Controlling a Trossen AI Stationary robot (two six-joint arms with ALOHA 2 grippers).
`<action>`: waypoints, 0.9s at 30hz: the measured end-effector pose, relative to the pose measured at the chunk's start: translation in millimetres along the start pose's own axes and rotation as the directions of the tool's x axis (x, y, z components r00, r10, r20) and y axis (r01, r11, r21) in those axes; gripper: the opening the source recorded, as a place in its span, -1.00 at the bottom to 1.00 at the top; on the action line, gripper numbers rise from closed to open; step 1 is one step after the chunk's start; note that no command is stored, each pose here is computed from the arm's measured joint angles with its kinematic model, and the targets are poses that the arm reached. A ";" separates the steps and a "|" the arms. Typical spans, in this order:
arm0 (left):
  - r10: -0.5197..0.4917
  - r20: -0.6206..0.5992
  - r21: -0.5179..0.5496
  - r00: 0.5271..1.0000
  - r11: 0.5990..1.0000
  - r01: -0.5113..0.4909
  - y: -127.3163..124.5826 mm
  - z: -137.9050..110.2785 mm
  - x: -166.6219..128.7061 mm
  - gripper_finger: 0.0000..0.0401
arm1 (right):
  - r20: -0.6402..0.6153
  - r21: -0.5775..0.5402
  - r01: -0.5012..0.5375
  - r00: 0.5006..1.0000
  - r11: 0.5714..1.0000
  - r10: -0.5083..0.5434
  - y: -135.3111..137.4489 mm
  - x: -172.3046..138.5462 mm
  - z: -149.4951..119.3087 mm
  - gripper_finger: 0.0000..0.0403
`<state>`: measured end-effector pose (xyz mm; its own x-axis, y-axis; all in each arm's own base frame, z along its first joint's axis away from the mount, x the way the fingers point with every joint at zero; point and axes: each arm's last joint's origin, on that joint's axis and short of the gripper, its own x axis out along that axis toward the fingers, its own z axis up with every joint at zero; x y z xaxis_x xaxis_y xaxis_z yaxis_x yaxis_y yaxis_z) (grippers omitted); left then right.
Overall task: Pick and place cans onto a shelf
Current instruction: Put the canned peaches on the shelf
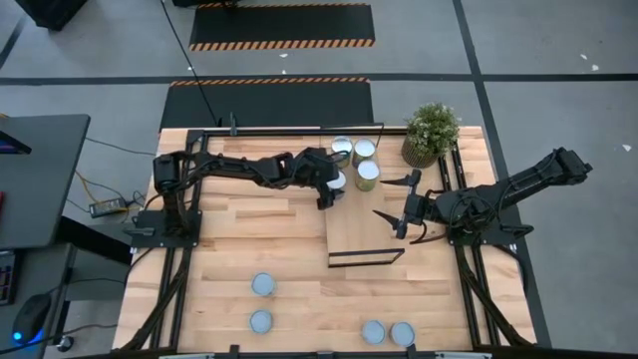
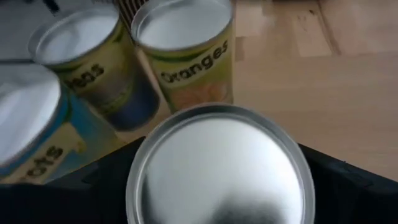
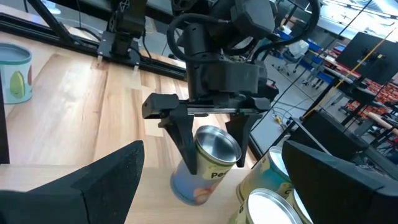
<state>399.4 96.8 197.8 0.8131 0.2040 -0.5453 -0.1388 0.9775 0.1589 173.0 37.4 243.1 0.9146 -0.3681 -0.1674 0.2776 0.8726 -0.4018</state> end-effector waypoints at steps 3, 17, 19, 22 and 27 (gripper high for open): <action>-0.003 0.022 0.021 1.000 1.000 0.002 -2.3 2.6 -0.2 0.77 | 0.000 0.007 -0.001 1.000 1.000 0.001 0.1 0.0 0.0 0.93; 0.019 0.187 0.058 0.982 0.998 -0.030 -3.4 20.2 -3.8 0.77 | 0.000 0.014 -0.003 1.000 1.000 0.003 0.1 0.0 0.0 0.93; 0.015 0.211 0.083 0.977 0.996 -0.034 -5.9 26.7 -10.8 0.77 | -0.001 0.014 -0.003 1.000 1.000 0.003 0.2 0.0 -0.1 0.93; 0.002 0.245 0.126 0.970 0.991 -0.034 -11.2 39.8 -28.4 0.77 | -0.010 0.014 -0.005 1.000 1.000 0.005 0.4 -0.1 -1.0 0.93; 0.000 0.183 0.181 0.983 0.983 -0.034 -23.5 47.2 -52.8 0.77 | -0.013 0.015 -0.006 1.000 1.000 0.007 0.5 -0.1 -1.4 0.93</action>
<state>386.4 60.5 261.7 0.9028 0.1909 -0.3854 -0.0615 0.9442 0.3236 172.6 37.4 241.6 0.9124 -0.3666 -0.1821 0.2761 0.8795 -0.3876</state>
